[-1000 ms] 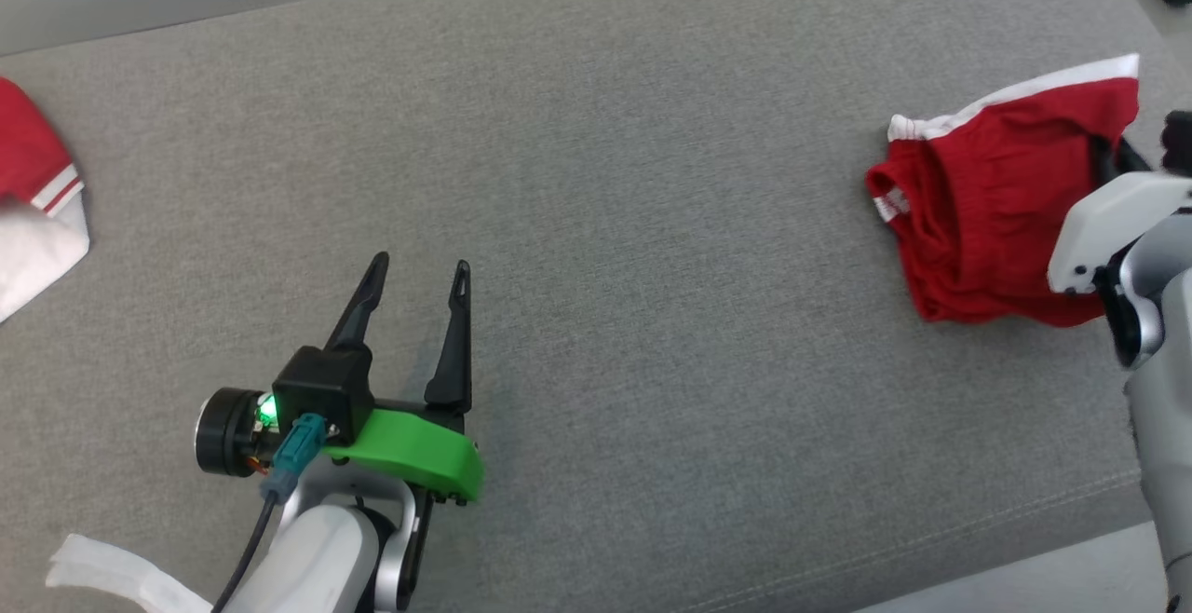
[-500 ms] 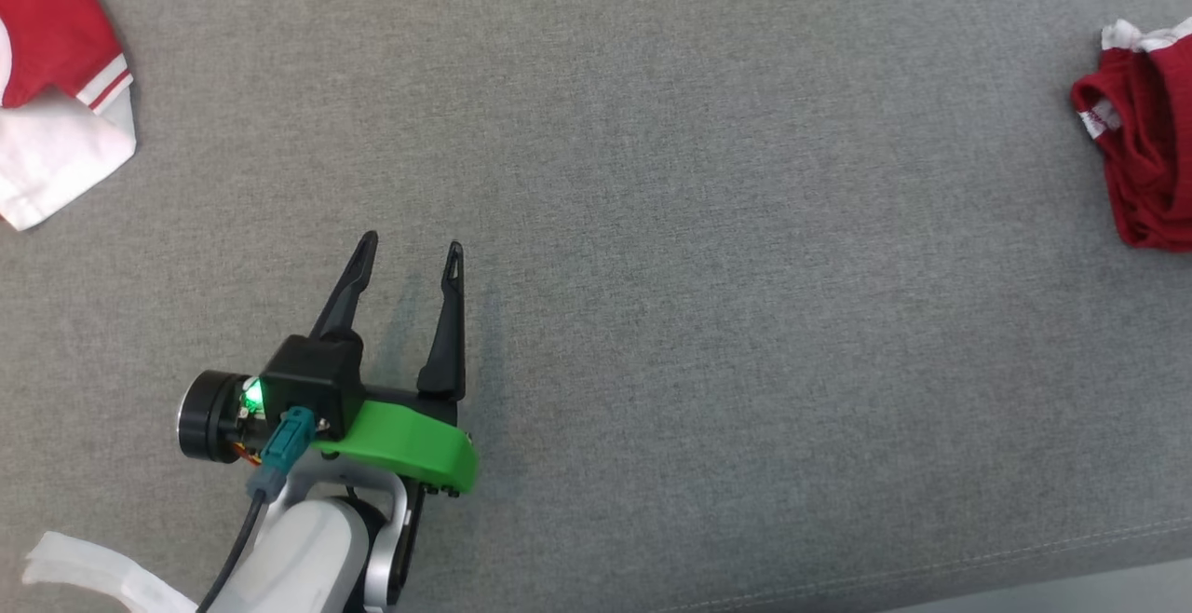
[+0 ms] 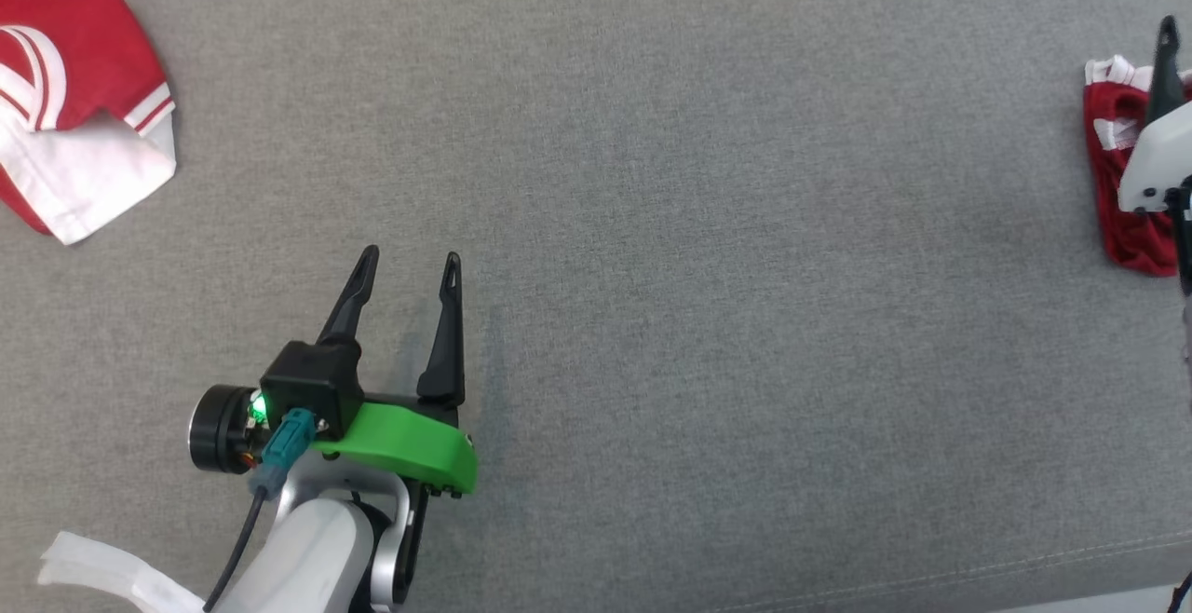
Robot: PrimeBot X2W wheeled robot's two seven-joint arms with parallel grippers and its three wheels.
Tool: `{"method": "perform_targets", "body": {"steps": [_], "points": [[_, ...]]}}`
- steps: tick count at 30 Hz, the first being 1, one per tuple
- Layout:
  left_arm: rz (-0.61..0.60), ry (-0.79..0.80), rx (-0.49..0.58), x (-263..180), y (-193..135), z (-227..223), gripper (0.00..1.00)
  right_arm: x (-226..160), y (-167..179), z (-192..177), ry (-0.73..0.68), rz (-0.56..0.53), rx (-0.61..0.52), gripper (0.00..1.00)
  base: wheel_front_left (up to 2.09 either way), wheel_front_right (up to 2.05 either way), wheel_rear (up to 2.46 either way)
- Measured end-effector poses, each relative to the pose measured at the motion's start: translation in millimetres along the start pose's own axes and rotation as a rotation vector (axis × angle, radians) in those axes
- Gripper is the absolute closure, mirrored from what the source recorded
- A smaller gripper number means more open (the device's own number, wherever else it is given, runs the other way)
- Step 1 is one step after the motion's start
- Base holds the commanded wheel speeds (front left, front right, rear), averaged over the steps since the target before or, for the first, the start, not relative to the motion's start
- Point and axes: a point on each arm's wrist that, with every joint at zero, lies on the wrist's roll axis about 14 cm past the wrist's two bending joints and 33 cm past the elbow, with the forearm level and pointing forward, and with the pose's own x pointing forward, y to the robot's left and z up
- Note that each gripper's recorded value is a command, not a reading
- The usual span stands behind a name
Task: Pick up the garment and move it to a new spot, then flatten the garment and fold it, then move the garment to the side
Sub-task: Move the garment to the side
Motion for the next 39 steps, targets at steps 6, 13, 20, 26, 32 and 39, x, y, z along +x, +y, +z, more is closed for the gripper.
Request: {"method": "perform_targets", "body": {"steps": [6, 13, 20, 26, 32, 39], "points": [[0.039, -0.063, -0.023, -13.3, 5.7, 16.7, 0.0, -19.9, 32.4, 22.9, -0.065, 0.081, 0.05, 0.0, 0.0, 0.0, 0.0], [0.085, -0.105, -0.064, -42.4, 7.0, 24.9, 0.0, -58.5, 87.8, 44.0, -0.13, 0.201, 0.189, 0.0, 0.0, 0.0, 0.0], [0.162, -0.148, -0.087, -78.7, 21.6, 31.4, 0.0, -111.0, 126.4, 51.3, -0.199, 0.269, 0.326, 0.0, 0.0, 0.0, 0.0], [0.22, -0.157, -0.084, -107.1, 35.0, 26.9, 0.0, -157.3, 155.5, 33.3, -0.194, 0.346, 0.34, 0.0, 0.0, 0.0, 0.0], [0.27, -0.164, -0.087, -129.4, 44.9, 21.2, 0.0, -195.1, 169.8, 26.0, -0.183, 0.41, 0.429, 0.0, 0.0, 0.0, 0.0], [0.259, -0.168, -0.087, -131.3, 41.3, 20.8, 0.0, -210.8, 162.7, 20.9, -0.177, 0.401, 0.474, 0.0, 0.0, 0.0, 0.0]]}}
